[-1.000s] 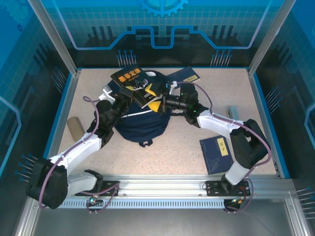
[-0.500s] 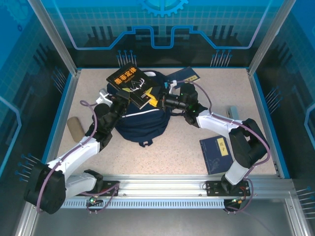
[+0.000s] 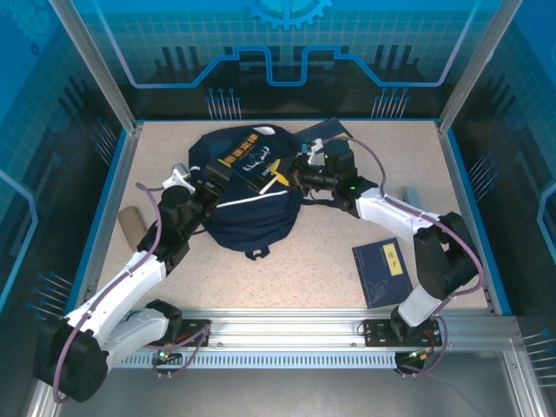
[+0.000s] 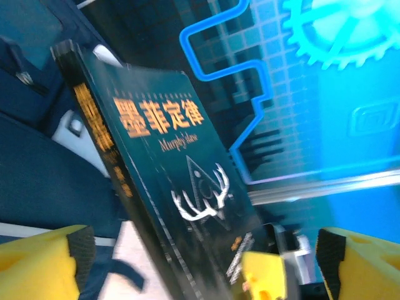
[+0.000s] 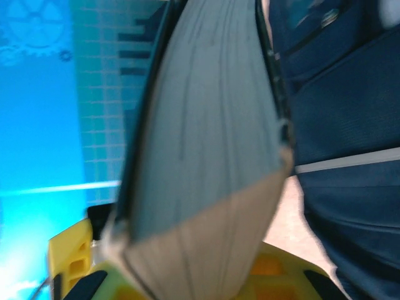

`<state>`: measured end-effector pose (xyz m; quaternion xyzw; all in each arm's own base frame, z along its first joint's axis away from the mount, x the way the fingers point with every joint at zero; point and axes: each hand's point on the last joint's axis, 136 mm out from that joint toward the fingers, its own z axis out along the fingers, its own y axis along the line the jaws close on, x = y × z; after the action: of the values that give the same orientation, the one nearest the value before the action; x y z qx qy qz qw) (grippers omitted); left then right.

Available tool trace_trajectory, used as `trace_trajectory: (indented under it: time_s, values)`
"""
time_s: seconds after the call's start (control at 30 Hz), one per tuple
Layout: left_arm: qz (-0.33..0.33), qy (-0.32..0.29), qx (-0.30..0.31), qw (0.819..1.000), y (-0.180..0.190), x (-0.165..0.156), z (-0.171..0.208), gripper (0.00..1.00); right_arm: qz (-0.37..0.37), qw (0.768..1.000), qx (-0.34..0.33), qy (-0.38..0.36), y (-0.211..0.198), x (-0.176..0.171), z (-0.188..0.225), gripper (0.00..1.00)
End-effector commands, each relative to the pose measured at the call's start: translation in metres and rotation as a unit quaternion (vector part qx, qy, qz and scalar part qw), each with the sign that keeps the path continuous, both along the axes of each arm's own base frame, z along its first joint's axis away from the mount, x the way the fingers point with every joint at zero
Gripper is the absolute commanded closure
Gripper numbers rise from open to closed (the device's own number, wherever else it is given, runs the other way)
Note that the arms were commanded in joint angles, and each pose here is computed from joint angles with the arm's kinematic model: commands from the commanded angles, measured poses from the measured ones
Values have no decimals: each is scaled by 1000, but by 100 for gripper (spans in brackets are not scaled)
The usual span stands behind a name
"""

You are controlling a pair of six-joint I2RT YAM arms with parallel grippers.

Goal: Pack books, pencil case, and school supplies into a backpack

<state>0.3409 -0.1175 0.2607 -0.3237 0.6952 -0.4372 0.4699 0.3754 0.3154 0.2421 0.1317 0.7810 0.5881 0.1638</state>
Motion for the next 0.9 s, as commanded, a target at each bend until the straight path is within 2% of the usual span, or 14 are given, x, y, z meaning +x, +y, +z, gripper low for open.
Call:
trace_trajectory:
  time_s: [0.0,0.13,0.27,0.37,0.47,0.57,0.7,0.8,0.87]
  values:
    - [-52,33,146,987,-1,-14,-27,3,-8,994,-68,-89,-36,-3,37,100]
    - [-134,59,254,956,-10,-29,-58,1,-33,983,-163,-84,-80,-15,27,100]
    - [-215,72,320,920,-22,-37,-78,1,-54,973,-211,-79,-115,-25,25,100]
    - [-249,74,346,902,-31,-37,-80,1,-57,972,-220,-66,-131,-30,25,100]
    - [-288,73,385,874,-43,-38,-85,1,-54,971,-226,-57,-139,-34,22,100]
    - [-309,102,445,834,-49,-33,-96,1,-46,973,-222,-51,-142,-39,18,100]
    - [-336,145,508,780,-56,-24,-112,8,-37,976,-214,-36,-146,-44,12,100]
    - [-357,155,533,752,-64,-17,-117,11,-35,976,-212,-28,-148,-48,9,99]
    - [-369,164,546,734,-65,-12,-122,19,-40,976,-213,-26,-151,-49,6,99]
